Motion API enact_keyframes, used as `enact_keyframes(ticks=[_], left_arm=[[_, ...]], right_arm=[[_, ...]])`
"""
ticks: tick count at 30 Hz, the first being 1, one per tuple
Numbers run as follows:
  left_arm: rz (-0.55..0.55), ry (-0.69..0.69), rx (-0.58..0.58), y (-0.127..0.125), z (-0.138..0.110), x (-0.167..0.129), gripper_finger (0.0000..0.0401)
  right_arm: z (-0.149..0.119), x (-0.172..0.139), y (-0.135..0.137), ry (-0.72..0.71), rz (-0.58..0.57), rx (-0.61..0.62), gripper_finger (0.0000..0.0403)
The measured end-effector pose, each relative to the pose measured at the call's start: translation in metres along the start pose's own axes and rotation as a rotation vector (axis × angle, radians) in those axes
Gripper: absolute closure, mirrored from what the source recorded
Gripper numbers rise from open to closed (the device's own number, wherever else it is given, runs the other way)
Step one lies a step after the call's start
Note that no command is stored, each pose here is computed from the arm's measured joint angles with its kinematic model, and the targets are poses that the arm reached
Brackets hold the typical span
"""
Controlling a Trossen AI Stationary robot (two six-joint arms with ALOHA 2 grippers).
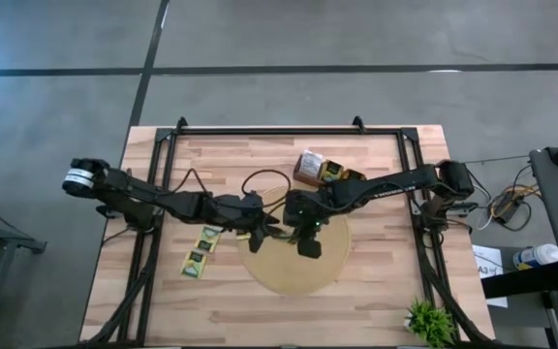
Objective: Pick & Place Tea
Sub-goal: Put the lemon tea bag into the middle section of the wooden organizer
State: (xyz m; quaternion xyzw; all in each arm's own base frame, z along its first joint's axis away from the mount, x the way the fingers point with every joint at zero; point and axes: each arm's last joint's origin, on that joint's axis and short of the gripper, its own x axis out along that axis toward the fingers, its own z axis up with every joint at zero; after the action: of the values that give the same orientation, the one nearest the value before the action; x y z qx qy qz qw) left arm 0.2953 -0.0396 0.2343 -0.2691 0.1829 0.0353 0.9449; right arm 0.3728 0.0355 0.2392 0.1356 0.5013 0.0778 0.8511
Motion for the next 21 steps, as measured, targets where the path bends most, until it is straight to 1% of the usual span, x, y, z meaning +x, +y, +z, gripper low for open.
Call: enact_keyframes(ticks=[9, 18, 21], left_arm=[[0.013, 0.024, -0.012, 0.0022, -0.0059, 0.0064, 0.0248], [-0.011, 0.040, 0.013, 0.0022, -0.0073, 0.0064, 0.0248], [-0.024, 0.054, 0.022, 0.0024, -0.0087, 0.0063, 0.0254]], right_arm=[[0.0016, -0.0011, 0.0011, -0.008, 0.003, 0.025, 0.0394], [0.0052, -0.0012, 0.0020, -0.044, 0.013, 0.047, 0.0394], [0.0063, -0.0018, 0.0024, -0.055, 0.016, 0.046, 0.0394]])
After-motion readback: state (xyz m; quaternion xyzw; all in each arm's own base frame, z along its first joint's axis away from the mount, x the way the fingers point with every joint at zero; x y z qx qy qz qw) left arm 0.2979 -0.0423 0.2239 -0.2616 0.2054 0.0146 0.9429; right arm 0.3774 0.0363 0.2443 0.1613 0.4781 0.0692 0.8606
